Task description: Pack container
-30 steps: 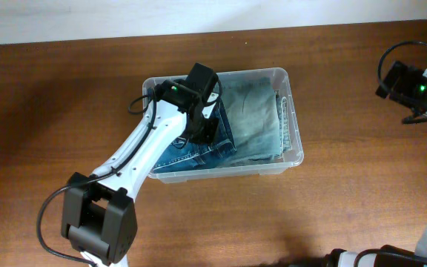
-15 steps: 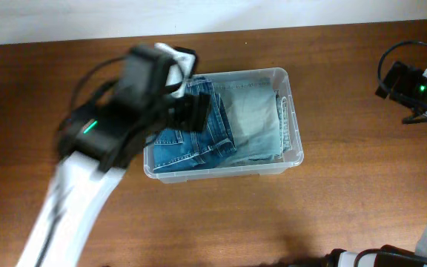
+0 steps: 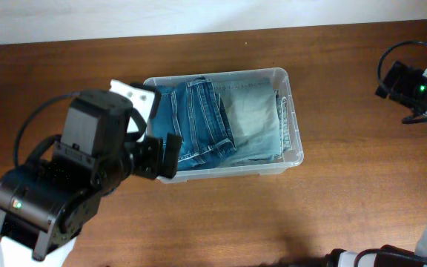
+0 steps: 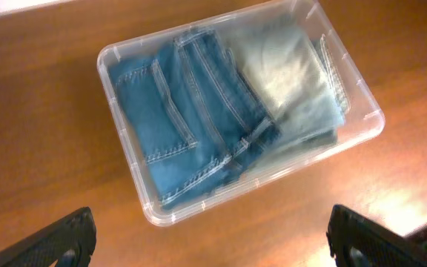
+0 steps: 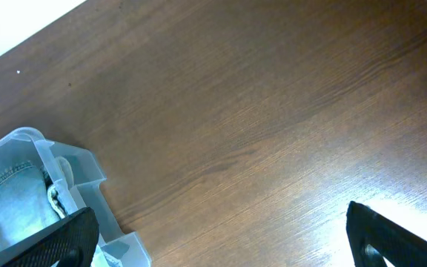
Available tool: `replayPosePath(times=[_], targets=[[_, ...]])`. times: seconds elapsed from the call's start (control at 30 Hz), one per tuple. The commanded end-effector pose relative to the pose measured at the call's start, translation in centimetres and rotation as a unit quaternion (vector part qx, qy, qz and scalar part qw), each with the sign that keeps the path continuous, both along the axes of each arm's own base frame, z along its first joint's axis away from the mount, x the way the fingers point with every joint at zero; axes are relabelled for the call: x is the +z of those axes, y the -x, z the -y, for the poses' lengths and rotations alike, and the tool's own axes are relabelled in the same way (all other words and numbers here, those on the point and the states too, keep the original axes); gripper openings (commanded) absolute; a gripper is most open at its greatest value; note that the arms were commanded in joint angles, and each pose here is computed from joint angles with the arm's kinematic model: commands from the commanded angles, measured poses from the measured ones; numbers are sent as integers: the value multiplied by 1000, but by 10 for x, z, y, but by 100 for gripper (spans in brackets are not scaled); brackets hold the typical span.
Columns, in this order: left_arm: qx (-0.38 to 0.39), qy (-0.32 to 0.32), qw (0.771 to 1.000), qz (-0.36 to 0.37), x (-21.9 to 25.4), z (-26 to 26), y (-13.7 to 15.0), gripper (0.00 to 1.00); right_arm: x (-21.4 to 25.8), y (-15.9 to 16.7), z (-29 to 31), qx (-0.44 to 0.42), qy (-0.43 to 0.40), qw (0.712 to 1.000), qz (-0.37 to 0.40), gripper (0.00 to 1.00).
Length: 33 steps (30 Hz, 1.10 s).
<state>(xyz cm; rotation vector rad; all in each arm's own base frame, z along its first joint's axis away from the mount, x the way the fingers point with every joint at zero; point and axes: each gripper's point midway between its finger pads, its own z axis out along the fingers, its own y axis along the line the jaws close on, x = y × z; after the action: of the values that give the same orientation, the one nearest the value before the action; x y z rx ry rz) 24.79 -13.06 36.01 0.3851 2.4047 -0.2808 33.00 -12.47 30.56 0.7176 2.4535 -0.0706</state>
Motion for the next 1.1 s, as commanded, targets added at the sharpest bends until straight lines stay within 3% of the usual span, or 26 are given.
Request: replayPosePath(times=[0.0, 0.17, 0.27, 0.53, 0.77, 1.07], targets=[[3, -11, 1000, 9, 2, -7, 3, 99, 0, 1, 3, -6, 3, 1000, 0, 99], [8, -12, 1000, 17, 4, -8, 0, 99, 0, 0, 3, -6, 3, 1000, 1, 99], [22, 8, 998, 64, 26, -18, 3, 99, 0, 1, 3, -6, 3, 1000, 0, 99], [40, 83, 974, 208, 79, -48, 48, 99, 0, 0, 3, -6, 3, 1000, 1, 98], [71, 115, 951, 277, 57, -72, 72, 99, 0, 0, 3, -6, 3, 1000, 0, 99], [77, 153, 914, 367, 11, -73, 57, 100, 0, 0, 3, -6, 3, 1000, 0, 99]])
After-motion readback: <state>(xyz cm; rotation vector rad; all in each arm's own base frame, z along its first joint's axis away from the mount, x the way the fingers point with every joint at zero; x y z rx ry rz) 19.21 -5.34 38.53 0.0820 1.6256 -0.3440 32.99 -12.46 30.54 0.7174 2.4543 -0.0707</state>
